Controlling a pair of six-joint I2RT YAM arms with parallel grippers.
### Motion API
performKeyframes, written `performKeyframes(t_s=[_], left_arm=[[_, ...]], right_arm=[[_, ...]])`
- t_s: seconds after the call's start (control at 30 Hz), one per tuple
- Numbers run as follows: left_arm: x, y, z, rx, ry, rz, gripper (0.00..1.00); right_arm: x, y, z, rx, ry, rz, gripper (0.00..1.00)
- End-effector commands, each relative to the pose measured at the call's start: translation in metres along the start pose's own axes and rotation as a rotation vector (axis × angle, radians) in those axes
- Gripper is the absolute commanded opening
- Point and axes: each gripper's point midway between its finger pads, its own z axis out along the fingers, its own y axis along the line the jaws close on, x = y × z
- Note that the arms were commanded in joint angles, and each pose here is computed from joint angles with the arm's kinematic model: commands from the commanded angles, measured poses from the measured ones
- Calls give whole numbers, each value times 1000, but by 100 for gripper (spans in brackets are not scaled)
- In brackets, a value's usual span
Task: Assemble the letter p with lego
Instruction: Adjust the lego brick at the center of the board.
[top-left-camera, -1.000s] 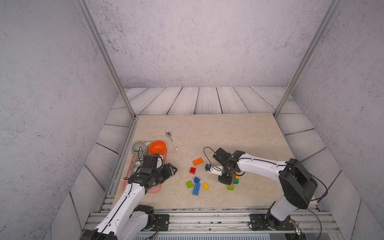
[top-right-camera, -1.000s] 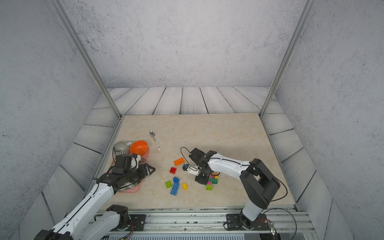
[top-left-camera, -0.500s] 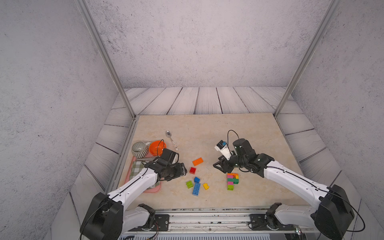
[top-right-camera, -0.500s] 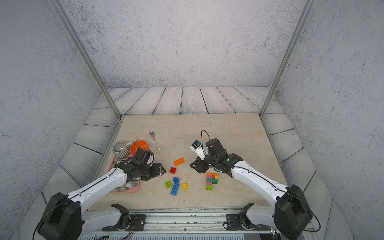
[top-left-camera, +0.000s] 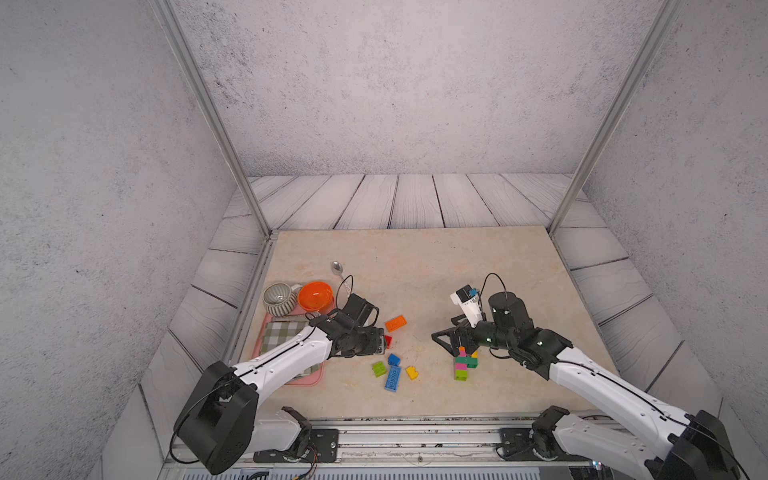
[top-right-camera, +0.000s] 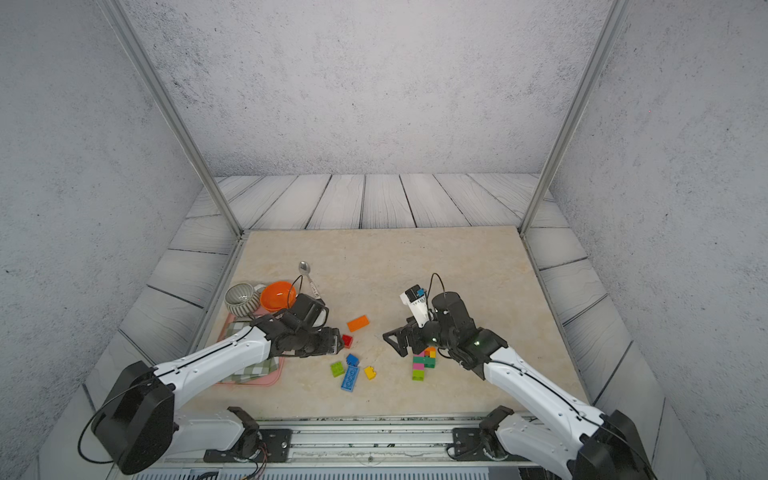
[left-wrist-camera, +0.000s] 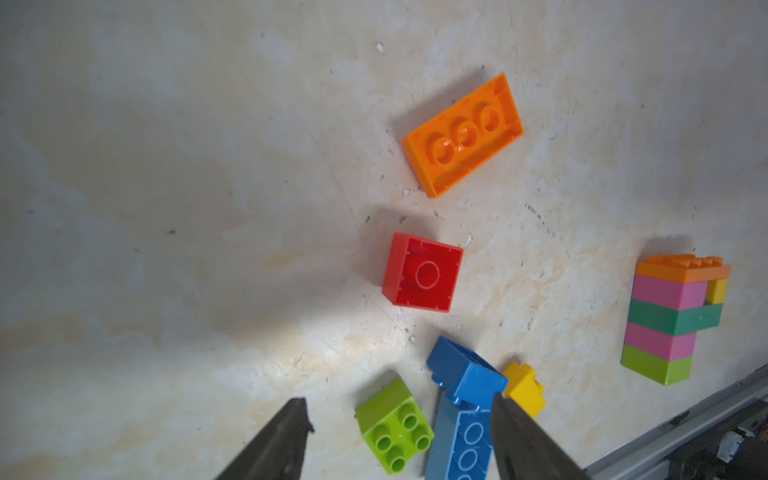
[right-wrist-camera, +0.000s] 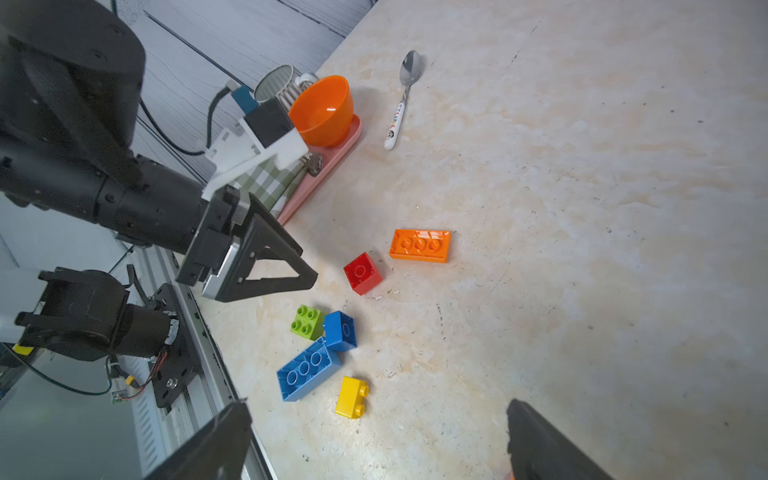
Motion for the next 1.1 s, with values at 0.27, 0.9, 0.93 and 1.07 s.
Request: performKeyframes(t_s=[0.27,0.9,0.93,1.07], left_arm=[[30,20,-4,-54,-5,-34,66],[31,66,-15,-4,-132,-236,67],[31,67,-15,-4,-132,-237,67],[31,67,-15,1,-132,-239,67]], right_arm=[[33,-7,38,39,191,25,82],[82,30,146,143,544,-273,63],[82,31,150,142,551,-277,62],[92,35,163,137,590,-286,61]])
